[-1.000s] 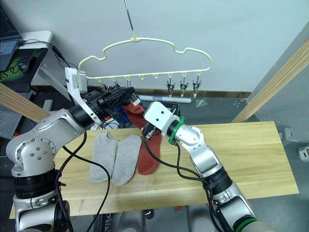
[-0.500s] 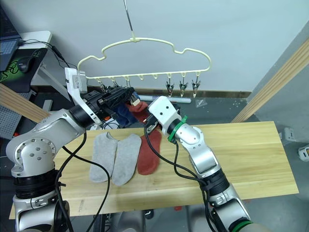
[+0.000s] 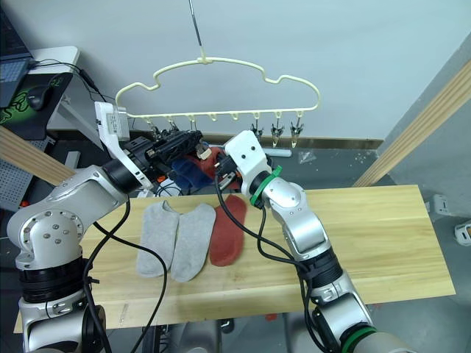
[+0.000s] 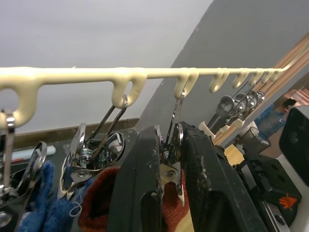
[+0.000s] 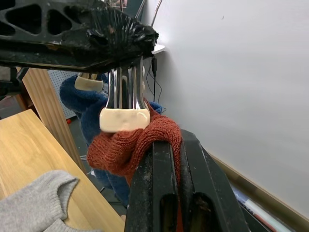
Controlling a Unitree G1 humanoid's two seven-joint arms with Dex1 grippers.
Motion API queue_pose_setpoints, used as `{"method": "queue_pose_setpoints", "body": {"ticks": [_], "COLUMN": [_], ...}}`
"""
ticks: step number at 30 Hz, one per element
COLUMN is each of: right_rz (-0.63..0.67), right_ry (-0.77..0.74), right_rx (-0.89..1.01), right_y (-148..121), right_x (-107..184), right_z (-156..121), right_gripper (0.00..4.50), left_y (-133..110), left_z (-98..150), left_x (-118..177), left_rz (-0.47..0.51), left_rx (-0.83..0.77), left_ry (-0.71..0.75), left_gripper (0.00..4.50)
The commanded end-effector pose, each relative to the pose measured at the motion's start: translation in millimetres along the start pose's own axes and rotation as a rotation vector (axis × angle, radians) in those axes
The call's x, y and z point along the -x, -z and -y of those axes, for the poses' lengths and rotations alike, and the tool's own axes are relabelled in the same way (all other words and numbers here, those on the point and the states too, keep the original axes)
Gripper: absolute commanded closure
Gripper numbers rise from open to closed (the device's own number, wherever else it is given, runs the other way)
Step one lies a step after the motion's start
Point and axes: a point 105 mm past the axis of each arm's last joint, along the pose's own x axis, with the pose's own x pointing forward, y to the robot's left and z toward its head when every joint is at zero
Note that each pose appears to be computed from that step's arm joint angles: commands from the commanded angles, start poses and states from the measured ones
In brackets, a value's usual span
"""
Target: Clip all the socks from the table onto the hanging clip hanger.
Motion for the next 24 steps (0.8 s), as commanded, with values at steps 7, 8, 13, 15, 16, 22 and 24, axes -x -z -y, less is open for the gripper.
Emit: {"method": "queue_pose_setpoints", "body": {"ticks": [7,8,13,15,16,22,24], "right_rz": [0.008,-0.004,-0.049,-0.081,-0.106,-0.339,-0.438], "right_ry": [-0.102,-0.123,-0.253,-0.311,-0.334,-0.311,-0.274], "right_rx": [-0.059,-0.069,-0.109,-0.146,-0.176,-0.35,-0.388], "right_y": [-11.2,-9.3,-5.4,-2.9,-0.9,30.8,48.6], "right_x": [7.4,12.0,33.2,43.6,49.6,81.5,94.1], "right_z": [-18.9,-21.3,-35.1,-39.9,-41.2,-26.8,-16.8], "right_gripper": [4.5,4.5,4.5,4.5,4.5,4.5,4.5], "left_y": [-6.3,-6.4,-7.0,-8.5,-9.5,-10.0,-9.5], "left_z": [8.8,8.8,7.8,6.9,6.4,6.0,6.3], "left_x": [1.0,0.9,1.6,1.7,1.7,1.7,1.9], "left_rz": [0.024,0.025,0.025,0.026,0.027,0.02,0.018], "left_rx": [-0.039,-0.039,-0.038,-0.042,-0.046,-0.068,-0.071], "left_ry": [0.03,0.03,0.032,0.032,0.031,0.04,0.043], "left_gripper": [4.17,4.17,4.18,4.18,4.18,4.18,4.18]}}
